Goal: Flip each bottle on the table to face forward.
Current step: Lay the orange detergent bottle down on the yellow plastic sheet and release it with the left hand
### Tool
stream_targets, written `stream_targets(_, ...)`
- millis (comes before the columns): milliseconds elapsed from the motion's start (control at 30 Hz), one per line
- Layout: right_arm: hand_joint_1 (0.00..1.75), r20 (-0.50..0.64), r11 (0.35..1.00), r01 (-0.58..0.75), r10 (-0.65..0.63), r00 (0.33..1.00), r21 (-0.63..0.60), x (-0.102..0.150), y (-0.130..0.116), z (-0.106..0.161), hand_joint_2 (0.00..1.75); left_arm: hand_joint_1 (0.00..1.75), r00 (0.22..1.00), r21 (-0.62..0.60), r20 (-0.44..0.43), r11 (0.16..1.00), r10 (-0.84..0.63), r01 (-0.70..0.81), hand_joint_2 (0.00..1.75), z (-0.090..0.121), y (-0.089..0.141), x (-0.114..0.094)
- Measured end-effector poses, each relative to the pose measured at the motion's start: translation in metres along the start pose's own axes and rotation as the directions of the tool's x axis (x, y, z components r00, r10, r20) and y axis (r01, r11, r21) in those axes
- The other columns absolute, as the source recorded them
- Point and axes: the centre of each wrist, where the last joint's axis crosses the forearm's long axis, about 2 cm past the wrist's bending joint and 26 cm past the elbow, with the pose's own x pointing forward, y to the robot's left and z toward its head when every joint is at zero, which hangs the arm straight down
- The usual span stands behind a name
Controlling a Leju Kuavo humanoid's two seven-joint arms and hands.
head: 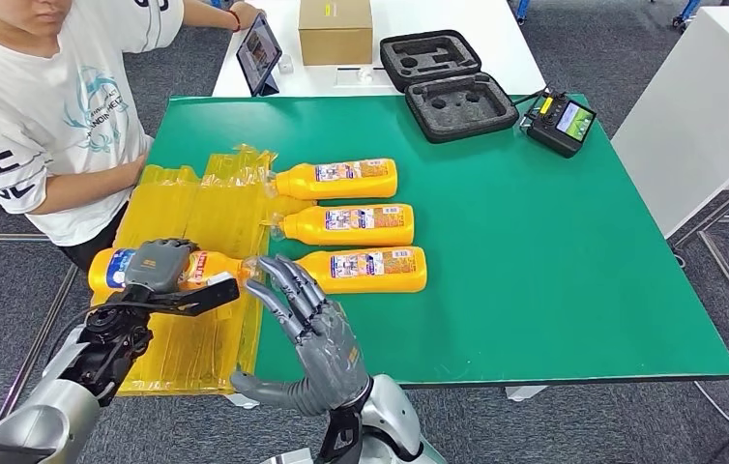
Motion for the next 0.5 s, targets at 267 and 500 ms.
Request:
stream_targets(267, 0.0, -0.003, 1.0, 0.001, -0.001, 1.0, 0.009, 0.0, 0.0, 0.003, 1.75, 1.75, 1.0, -0.024, -0.024, 1.0, -0.019, 0.018, 1.75, -0.002, 0.002, -0.005)
stream_targets(500, 0.0, -0.018, 1.0, 0.005, -0.004, 1.0, 0.018, 0.001, 0.001, 0.004, 1.75, 1.68, 0.993, -0.095, -0.086, 0.993, -0.075, 0.067, 1.75, -0.007, 0.006, -0.011)
